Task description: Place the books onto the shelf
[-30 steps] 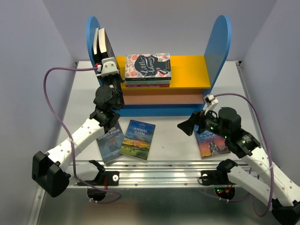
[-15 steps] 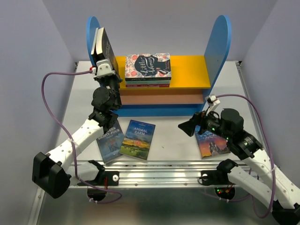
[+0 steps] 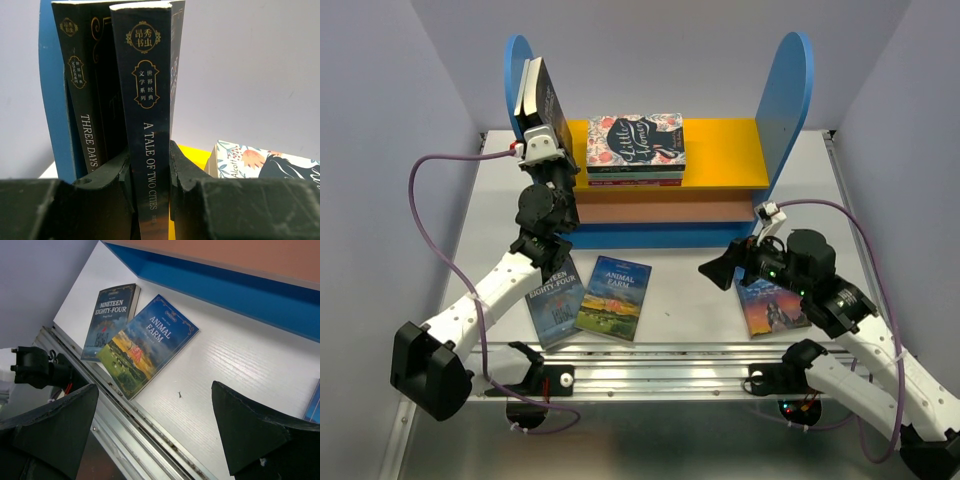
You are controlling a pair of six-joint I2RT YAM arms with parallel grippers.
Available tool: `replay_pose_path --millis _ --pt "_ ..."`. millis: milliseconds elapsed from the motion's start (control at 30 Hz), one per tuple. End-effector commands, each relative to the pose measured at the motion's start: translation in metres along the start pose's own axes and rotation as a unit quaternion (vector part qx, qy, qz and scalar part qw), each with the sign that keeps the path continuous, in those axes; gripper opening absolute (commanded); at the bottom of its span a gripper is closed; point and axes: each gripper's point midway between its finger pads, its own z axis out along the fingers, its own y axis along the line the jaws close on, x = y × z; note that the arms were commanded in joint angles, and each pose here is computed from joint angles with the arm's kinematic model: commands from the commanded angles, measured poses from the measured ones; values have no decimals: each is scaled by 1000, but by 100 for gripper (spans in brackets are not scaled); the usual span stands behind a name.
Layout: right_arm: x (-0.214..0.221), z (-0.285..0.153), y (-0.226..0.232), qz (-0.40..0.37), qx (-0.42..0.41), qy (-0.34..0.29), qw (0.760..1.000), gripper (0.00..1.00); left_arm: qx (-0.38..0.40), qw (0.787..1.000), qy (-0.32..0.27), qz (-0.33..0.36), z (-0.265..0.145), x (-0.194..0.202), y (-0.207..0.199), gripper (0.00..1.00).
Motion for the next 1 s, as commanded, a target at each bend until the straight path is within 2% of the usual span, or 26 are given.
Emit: replay_pose_path --millis 0,33,67,200,433,667,967 --pt "-12 -1 9 -18 -18 -21 999 100 -18 997 -54 -56 5 -35 7 21" --pt "-12 -1 9 -18 -18 -21 999 100 -18 997 -54 -56 5 -35 7 23" --pt "-12 -1 9 -18 -17 -21 999 100 -19 997 -54 -60 5 -35 7 29" --pt "-11 -2 9 -18 -18 -21 999 100 -21 996 -53 -65 2 -34 10 32" --pt "-10 -2 9 -18 -19 -19 999 100 -22 996 -54 -73 -2 -35 14 45" --pt "-7 -1 9 -14 -21 -15 1000 100 -22 995 -56 -75 -4 -37 16 51" --pt "-5 0 9 -14 -22 -12 1000 100 -14 992 -53 -111 -11 -43 17 52"
